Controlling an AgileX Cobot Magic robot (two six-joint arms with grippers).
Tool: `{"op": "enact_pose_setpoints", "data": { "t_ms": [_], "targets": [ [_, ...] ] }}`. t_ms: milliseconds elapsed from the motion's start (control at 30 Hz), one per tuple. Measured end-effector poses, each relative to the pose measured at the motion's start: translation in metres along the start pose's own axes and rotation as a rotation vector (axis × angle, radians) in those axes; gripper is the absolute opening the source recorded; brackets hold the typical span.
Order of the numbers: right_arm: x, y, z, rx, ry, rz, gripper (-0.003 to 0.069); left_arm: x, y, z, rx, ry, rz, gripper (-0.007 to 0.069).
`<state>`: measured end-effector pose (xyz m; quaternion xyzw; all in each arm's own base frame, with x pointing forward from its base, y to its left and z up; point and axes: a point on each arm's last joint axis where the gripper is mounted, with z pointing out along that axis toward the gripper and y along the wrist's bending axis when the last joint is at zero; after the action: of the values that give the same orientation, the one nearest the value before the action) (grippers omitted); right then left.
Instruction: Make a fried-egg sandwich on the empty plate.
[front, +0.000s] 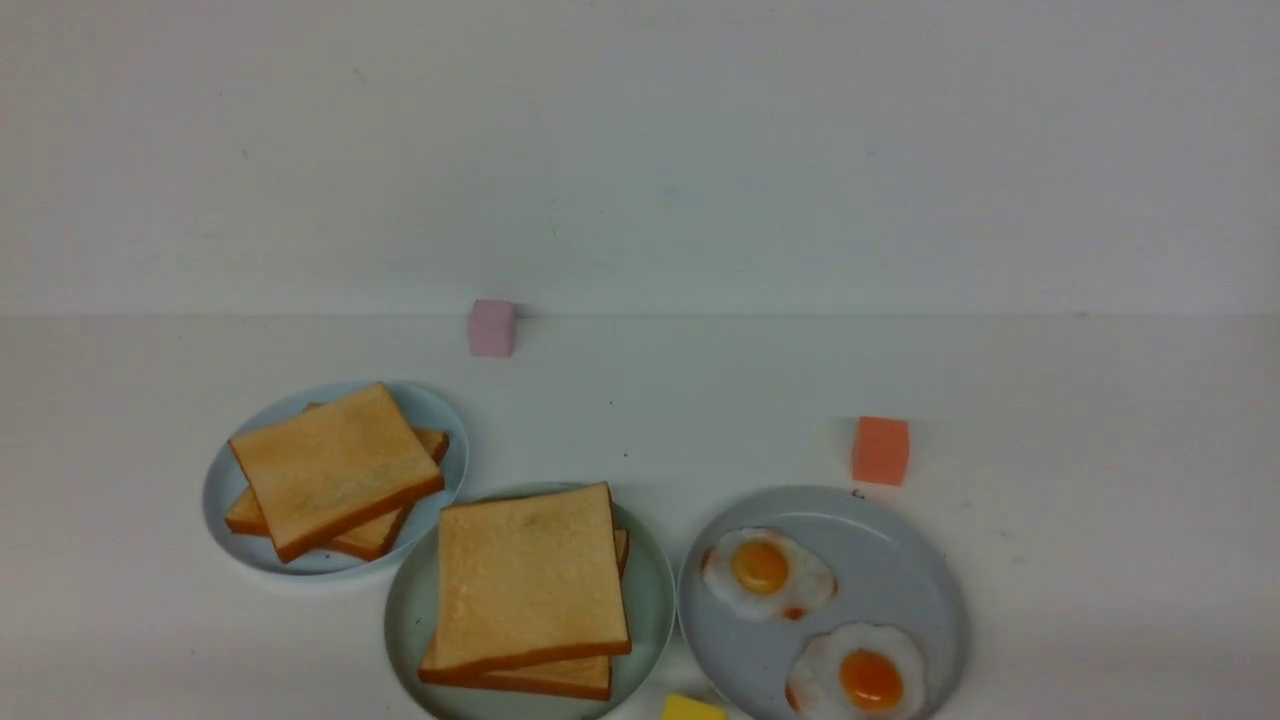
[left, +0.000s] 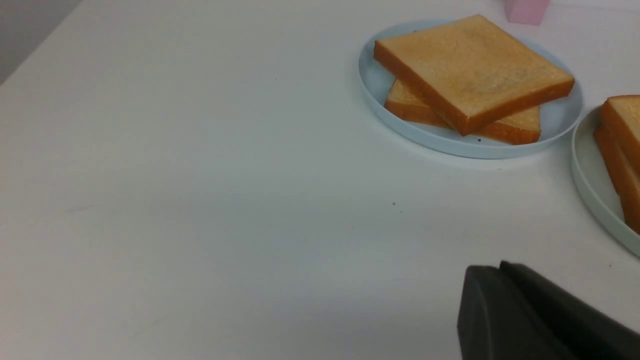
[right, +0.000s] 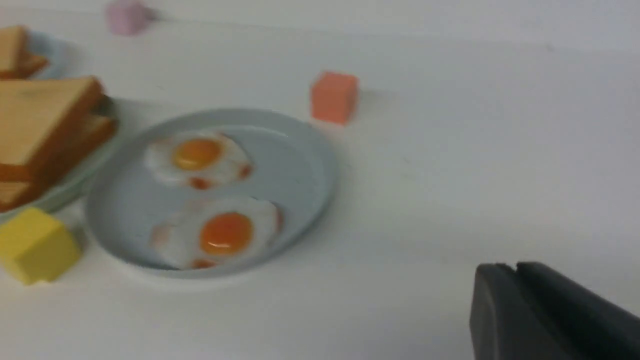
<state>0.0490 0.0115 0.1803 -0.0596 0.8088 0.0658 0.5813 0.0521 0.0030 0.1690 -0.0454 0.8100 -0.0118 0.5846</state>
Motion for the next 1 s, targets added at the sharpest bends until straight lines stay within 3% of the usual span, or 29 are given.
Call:
{"op": "enact_pose_setpoints", "data": {
  "t_ms": [267, 1000],
  "targets": [
    [0.0061, -0.0030, 0.0037, 0.042, -0.010, 0.069, 0.0082, 0.0000, 0.0000, 0.0000, 0.000, 0.000, 0.000, 0.0029],
    [0.0059, -0.0030, 0.0037, 0.042, -0.013, 0.074, 0.0106, 0.0000, 0.0000, 0.0000, 0.000, 0.000, 0.000, 0.0039]
  ]
}}
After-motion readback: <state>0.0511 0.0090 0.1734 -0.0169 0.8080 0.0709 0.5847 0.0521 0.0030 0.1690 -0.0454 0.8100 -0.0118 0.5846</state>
